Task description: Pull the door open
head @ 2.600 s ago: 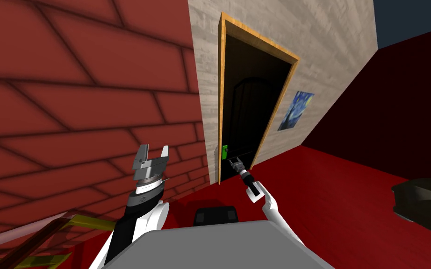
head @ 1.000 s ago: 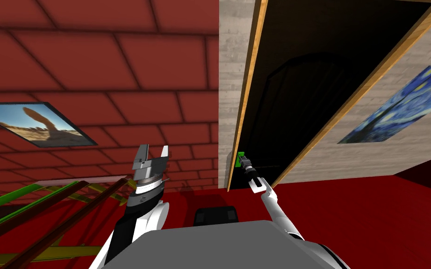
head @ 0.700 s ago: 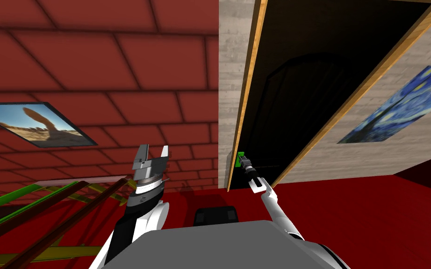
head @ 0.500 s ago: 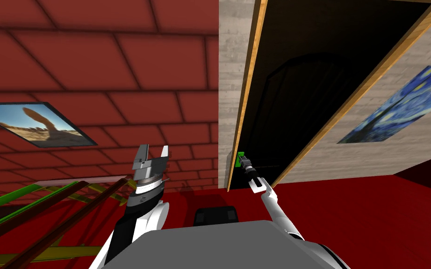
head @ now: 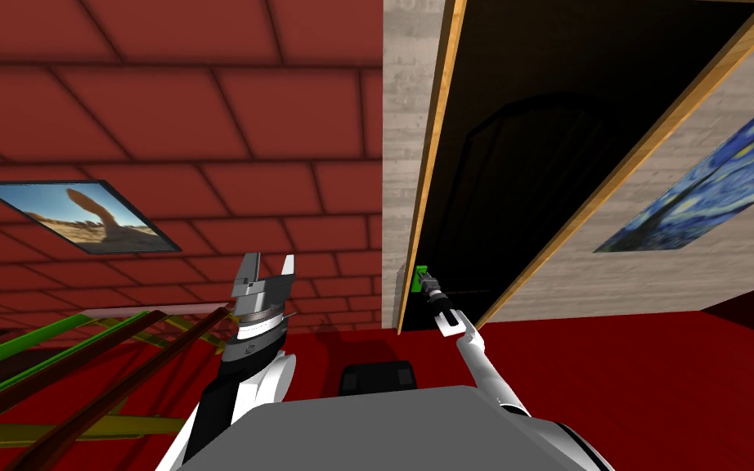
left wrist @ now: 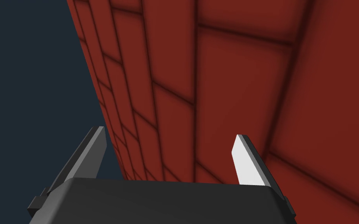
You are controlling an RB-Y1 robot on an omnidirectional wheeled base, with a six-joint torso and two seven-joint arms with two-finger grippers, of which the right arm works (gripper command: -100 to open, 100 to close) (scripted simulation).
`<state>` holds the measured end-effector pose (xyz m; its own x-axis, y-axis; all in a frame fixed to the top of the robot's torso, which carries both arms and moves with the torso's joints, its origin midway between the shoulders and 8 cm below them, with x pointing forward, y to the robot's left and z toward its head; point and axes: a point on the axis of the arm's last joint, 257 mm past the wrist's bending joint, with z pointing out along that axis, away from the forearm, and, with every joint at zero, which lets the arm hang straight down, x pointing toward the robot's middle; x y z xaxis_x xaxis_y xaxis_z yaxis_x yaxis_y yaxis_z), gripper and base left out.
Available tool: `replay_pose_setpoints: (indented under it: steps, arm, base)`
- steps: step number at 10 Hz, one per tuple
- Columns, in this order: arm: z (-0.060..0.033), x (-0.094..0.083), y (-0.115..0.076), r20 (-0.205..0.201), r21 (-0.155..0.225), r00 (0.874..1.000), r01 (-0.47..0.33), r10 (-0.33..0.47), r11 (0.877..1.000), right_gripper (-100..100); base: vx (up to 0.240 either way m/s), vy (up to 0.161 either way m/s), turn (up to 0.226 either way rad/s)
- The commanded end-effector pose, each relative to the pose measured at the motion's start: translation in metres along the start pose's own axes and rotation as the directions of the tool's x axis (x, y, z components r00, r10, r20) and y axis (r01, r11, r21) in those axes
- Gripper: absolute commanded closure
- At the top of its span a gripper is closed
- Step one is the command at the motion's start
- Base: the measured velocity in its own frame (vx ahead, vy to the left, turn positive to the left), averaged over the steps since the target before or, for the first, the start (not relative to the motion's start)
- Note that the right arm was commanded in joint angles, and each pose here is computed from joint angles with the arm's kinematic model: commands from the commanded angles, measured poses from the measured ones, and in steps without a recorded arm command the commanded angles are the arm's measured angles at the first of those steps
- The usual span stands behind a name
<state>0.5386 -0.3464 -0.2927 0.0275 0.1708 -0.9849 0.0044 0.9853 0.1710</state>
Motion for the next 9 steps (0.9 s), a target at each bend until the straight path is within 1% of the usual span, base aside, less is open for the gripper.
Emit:
replay_pose_setpoints:
  steps: [1,3,4,6,7,9]
  arm:
    - [0.0002,0.0023,0.0027,-0.001,-0.001,0.998,-0.060,0.060,0.998,100]
    - [0.0020,0.0019,0.0031,0.002,0.000,0.991,-0.137,0.137,0.991,100]
    - [0.0020,0.0019,0.0031,0.002,0.000,0.990,-0.143,0.143,0.990,100]
    - [0.0038,0.0014,0.0035,0.005,0.002,0.975,-0.223,0.223,0.975,100]
    - [0.0038,0.0014,0.0035,0.005,0.002,0.973,-0.231,0.231,0.973,100]
    - [0.0060,0.0009,0.0040,0.010,0.003,0.949,-0.315,0.315,0.949,100]
  base:
    - [-0.035,-0.015,0.035]
    - [-0.044,-0.022,0.051]
    - [-0.033,-0.018,0.016]
    - [-0.036,-0.014,0.035]
    - [-0.031,-0.019,0.026]
    - [-0.038,-0.022,0.045]
